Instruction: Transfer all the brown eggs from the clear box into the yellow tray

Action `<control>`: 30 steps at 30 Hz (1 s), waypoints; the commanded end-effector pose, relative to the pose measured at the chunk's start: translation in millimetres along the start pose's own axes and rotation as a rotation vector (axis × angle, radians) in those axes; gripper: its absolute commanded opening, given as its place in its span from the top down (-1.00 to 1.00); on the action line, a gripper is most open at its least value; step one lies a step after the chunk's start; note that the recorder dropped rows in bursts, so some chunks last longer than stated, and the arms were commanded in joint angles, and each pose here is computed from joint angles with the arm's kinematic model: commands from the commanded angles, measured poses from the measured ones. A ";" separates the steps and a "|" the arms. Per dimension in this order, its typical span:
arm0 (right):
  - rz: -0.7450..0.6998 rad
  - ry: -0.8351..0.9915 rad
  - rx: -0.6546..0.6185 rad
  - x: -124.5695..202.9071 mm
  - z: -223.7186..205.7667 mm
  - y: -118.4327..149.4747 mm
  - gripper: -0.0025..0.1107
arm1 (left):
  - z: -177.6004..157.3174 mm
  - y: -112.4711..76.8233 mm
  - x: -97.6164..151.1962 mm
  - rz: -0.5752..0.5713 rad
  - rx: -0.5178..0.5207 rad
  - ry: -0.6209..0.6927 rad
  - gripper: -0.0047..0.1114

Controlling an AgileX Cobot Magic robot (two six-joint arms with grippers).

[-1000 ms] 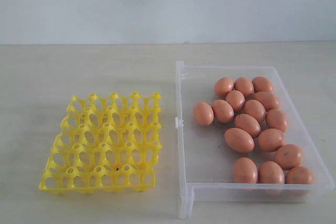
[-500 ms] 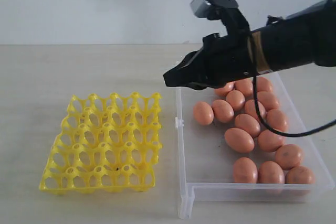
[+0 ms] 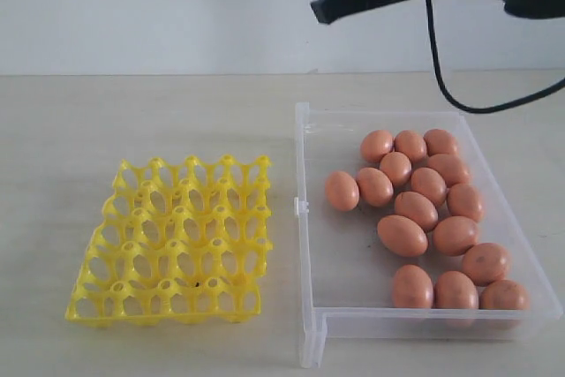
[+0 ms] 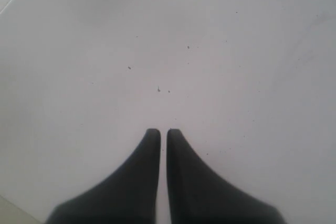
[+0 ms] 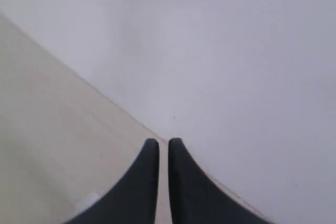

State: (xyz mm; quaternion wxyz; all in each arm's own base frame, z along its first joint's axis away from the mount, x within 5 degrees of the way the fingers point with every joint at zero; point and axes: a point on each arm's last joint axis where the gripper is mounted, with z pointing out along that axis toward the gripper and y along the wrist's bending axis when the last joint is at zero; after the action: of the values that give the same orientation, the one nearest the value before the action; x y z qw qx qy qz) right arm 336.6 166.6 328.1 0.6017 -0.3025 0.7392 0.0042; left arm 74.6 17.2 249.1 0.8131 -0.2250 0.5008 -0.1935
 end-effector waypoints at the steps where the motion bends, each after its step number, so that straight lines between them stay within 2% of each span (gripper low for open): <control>1: 0.083 -0.096 -0.105 -25.4 -20.0 3.7 0.96 | -0.8 1.1 0.6 0.005 -0.006 0.001 0.85; 8: 0.131 -0.049 -0.145 -6.0 -48.0 28.1 0.96 | -0.8 1.2 0.9 0.005 -0.006 0.004 0.85; 13: 0.122 -0.004 -0.013 12.3 -67.3 24.2 0.96 | -0.8 1.2 0.9 0.005 -0.006 0.004 0.85; 15: 0.139 0.000 -0.017 13.5 -66.8 22.3 0.96 | -0.8 1.3 0.9 0.003 -0.007 0.004 0.85; 19: 0.014 -0.066 -0.222 14.3 -63.2 36.0 0.96 | -0.8 1.0 0.9 0.007 -0.004 0.004 0.85; 23: -0.453 -0.095 -0.244 32.9 -51.4 68.4 0.96 | -0.8 1.0 0.9 0.007 -0.004 0.004 0.85; 24: -0.543 -0.077 -0.265 38.1 -49.0 78.9 0.96 | -0.8 1.0 0.9 0.007 -0.004 0.004 0.85; 25: -0.572 -0.054 -0.292 42.2 -46.5 88.4 0.96 | -0.8 1.0 0.9 0.007 -0.004 0.004 0.85; 27: -0.451 -0.018 -0.301 42.7 -40.1 93.3 0.96 | -0.8 1.0 0.9 0.007 -0.004 0.004 0.85; 30: -0.145 0.069 -0.309 36.8 -29.9 89.2 0.96 | -0.8 1.0 0.9 0.007 -0.004 0.004 0.85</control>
State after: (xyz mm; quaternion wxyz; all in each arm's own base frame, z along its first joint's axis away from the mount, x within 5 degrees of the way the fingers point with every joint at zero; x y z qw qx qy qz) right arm 257.6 210.1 263.9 0.5290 -0.5163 0.6733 0.0129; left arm 74.6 17.2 249.1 0.8131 -0.2250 0.5008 -0.1935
